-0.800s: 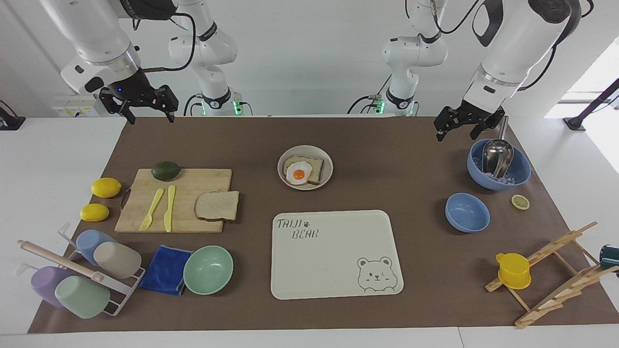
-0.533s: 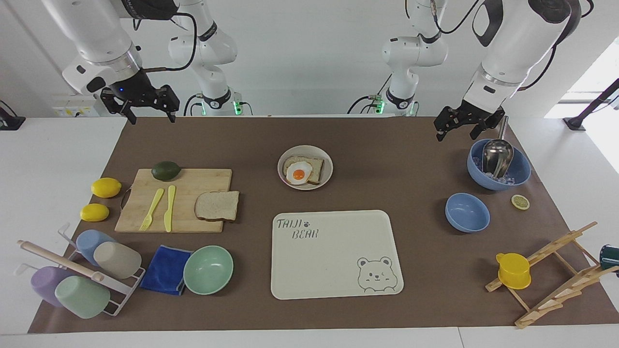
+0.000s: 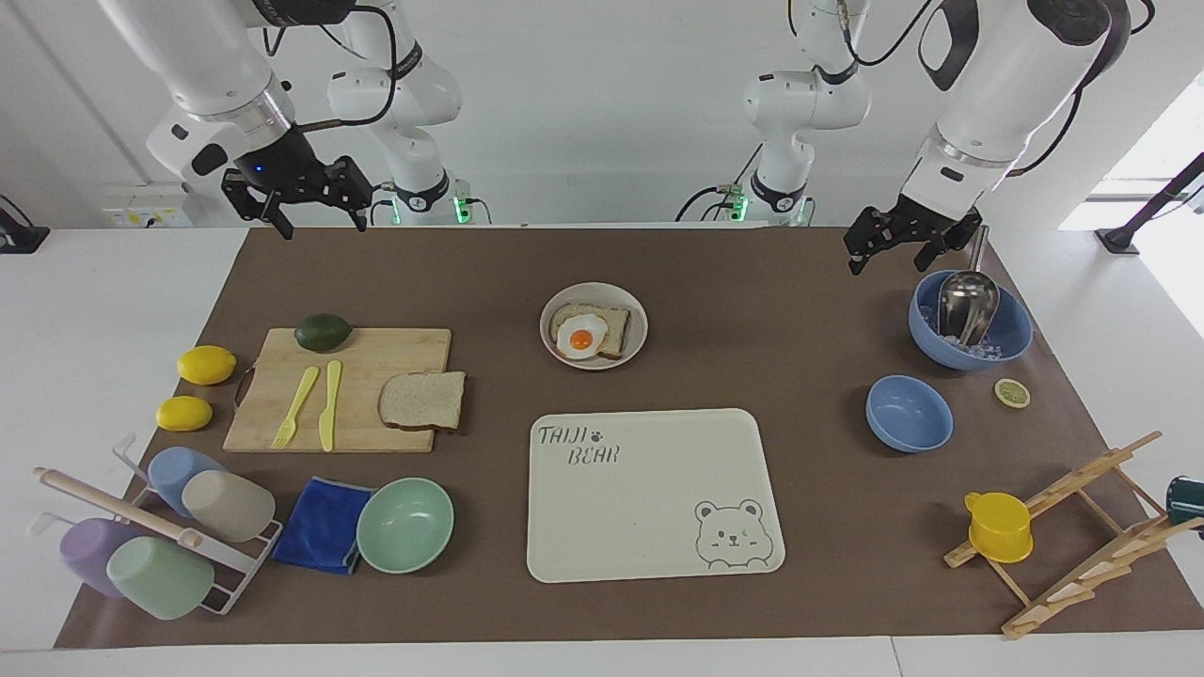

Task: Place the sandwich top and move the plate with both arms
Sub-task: 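Reach the right gripper to the bread slice on the cutting board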

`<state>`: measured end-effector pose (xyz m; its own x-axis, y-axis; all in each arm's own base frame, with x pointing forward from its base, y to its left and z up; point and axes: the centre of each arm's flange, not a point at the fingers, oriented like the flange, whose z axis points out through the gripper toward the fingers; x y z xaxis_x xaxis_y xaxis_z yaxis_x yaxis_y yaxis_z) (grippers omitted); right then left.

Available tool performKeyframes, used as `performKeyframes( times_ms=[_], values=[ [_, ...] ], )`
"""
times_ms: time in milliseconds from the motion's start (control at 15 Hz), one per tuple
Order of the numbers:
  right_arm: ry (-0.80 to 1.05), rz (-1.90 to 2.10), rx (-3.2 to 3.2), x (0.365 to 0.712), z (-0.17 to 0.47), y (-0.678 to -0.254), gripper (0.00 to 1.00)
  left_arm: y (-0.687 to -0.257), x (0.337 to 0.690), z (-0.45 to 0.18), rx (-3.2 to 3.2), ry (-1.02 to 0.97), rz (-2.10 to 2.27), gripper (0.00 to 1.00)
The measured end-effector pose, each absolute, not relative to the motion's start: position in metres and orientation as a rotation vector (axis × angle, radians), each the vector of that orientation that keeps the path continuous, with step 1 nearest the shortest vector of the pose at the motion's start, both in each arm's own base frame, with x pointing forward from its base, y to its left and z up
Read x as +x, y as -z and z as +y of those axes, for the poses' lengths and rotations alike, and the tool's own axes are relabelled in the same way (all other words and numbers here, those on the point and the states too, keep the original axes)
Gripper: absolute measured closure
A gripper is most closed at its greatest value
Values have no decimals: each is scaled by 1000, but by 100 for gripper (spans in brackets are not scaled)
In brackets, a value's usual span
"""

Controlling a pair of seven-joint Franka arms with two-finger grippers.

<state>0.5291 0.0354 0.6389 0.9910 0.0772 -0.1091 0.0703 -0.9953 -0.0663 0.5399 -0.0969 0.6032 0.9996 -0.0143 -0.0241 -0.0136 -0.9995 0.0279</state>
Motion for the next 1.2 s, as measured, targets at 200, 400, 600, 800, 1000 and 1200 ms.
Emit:
performKeyframes(
  times_ms=[200, 400, 600, 800, 1000, 1200],
  values=[
    [-161, -32, -3116, 526, 57, -620, 0, -603, 540, -97, 3114, 38, -22, 0],
    [-166, 115, -3261, 527, 94, -557, 0, -603, 540, -97, 3114, 38, -22, 0],
    [-159, 187, -3395, 534, 142, -488, 0, -603, 540, -97, 3114, 38, -22, 0],
    [-131, 272, -3461, 546, 183, -419, 0, -603, 540, -97, 3114, 38, -22, 0],
    [-146, 311, -3531, 552, 207, -362, 0, -603, 540, -97, 3114, 38, -22, 0],
    [-102, 273, -3638, 545, 240, -322, 0, -603, 540, -97, 3114, 38, -22, 0]
  ],
)
